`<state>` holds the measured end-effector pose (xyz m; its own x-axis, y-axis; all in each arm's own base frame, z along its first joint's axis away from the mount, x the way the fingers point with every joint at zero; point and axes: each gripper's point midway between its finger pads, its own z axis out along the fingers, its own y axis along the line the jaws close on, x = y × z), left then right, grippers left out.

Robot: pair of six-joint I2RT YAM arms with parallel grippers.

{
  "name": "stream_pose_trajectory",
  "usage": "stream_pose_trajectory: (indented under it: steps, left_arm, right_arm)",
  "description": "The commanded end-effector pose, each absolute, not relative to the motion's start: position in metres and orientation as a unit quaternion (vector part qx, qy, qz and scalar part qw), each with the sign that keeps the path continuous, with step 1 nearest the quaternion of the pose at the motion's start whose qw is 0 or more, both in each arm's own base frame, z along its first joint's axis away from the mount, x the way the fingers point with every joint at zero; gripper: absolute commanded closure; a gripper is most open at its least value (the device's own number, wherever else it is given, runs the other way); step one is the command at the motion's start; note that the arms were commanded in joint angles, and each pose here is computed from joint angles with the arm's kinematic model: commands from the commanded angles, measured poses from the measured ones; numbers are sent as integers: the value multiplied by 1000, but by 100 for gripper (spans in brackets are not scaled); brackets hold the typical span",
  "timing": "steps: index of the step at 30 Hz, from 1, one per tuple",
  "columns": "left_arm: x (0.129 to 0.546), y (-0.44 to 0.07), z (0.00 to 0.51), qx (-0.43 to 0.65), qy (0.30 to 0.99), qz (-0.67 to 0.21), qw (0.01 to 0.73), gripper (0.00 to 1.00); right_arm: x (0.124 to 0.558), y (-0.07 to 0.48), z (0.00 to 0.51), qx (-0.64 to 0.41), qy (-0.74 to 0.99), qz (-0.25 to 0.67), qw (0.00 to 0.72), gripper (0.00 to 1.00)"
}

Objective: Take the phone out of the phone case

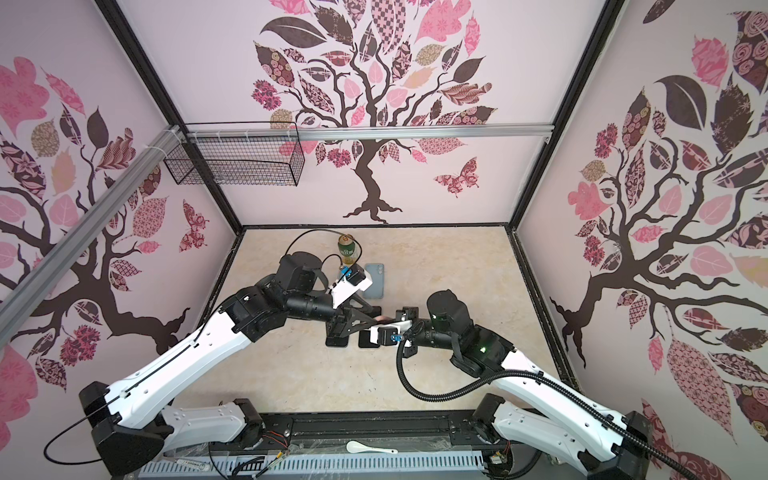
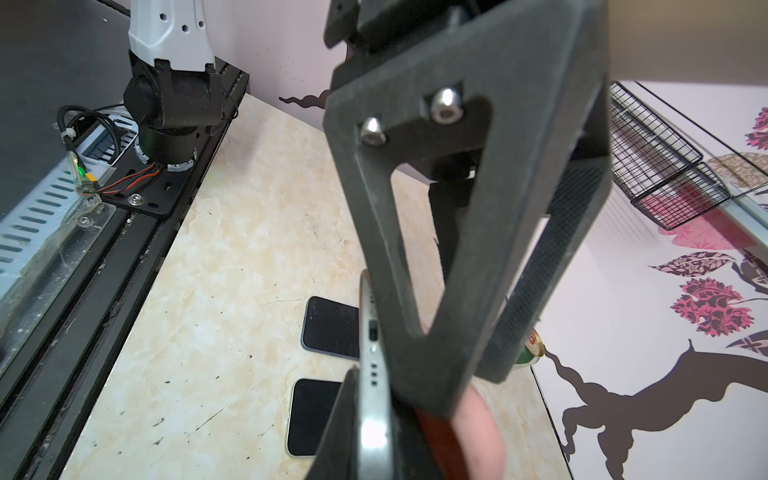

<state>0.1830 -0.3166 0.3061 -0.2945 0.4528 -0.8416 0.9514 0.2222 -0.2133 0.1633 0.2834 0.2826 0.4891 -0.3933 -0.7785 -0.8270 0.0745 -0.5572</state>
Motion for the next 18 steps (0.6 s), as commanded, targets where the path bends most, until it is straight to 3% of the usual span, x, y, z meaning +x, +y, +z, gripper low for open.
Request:
stream_pose_trajectory:
  steps: [1, 8, 16, 18]
  left_arm:
    - [184, -315, 301, 509, 715, -356, 320, 54]
    - [184, -316, 278, 543, 729, -291, 300, 58]
    - [196, -313, 284, 539, 731, -264, 324, 100]
    - [202, -312, 285, 531, 736, -252, 335, 100]
  right_arm:
    - [161, 286, 323, -635, 431, 197, 610, 100]
    - [160, 287, 323, -633, 436, 211, 605, 100]
    - [157, 281, 318, -636, 440, 200, 602, 100]
    - [156, 279, 316, -639, 438, 196, 601, 100]
